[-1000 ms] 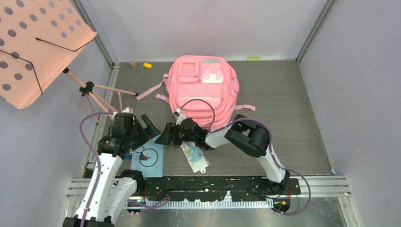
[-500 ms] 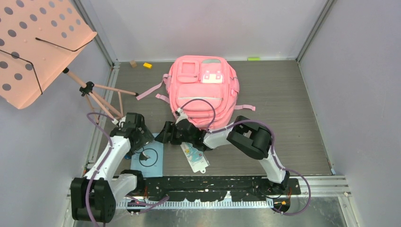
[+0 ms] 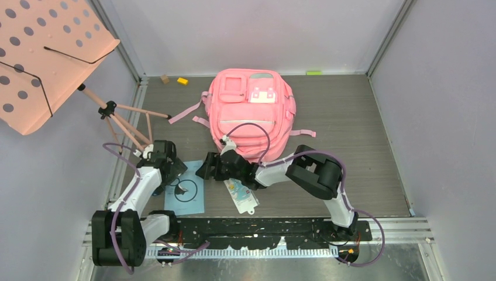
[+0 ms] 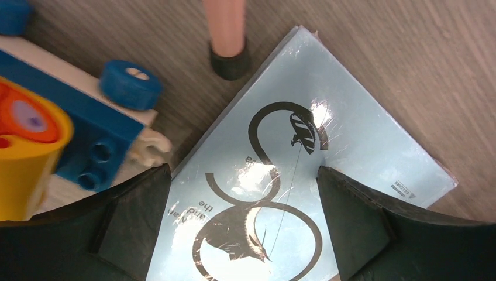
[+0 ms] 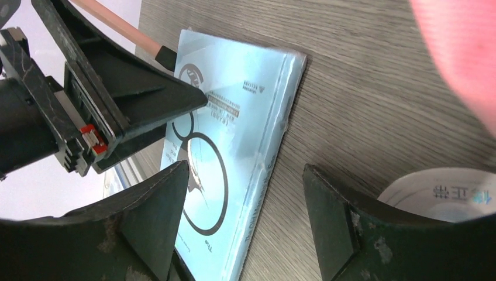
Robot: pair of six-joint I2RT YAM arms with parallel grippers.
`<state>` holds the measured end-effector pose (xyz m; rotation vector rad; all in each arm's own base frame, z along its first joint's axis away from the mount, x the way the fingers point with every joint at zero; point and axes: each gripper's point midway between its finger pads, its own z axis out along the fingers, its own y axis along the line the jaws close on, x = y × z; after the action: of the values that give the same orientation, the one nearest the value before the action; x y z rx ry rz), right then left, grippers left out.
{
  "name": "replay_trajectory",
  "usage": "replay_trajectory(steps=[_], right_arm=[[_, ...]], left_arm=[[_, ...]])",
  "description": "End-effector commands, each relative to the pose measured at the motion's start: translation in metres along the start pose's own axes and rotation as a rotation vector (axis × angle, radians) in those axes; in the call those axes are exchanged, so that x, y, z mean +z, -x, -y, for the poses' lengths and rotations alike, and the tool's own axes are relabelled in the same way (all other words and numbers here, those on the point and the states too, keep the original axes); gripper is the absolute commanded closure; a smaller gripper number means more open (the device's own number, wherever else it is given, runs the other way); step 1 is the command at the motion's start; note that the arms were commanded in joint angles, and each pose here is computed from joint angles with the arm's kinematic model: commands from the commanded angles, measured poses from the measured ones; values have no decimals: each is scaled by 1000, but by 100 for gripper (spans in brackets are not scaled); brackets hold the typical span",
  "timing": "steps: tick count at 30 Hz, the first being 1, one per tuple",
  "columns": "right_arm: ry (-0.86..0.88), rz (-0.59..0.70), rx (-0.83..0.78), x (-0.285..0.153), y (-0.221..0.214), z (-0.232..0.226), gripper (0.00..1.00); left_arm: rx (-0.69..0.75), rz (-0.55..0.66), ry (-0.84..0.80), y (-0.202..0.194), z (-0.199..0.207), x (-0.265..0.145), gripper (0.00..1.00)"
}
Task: Pack the student bag
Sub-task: Pick up the stationery from the center of the board.
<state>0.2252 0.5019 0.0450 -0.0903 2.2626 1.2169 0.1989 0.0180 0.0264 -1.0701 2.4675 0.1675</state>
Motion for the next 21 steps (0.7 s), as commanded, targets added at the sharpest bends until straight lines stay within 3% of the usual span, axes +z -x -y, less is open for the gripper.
replay_trajectory(steps=[1, 14, 18, 21], right_arm=[[-320, -95, -83, -26, -31, 96, 21], [-399, -150, -134, -87, -17, 111, 17], [-389, -184, -114, -102, -25, 111, 17], [-380, -207, -104, -107, -29, 109, 17]], left_arm=[[-40, -144, -106, -31, 22, 10, 1], [-3, -243, -312, -78, 78, -24, 2], [33, -244, -327, -81, 76, -33, 2], [75, -209, -259, -79, 53, -32, 0]])
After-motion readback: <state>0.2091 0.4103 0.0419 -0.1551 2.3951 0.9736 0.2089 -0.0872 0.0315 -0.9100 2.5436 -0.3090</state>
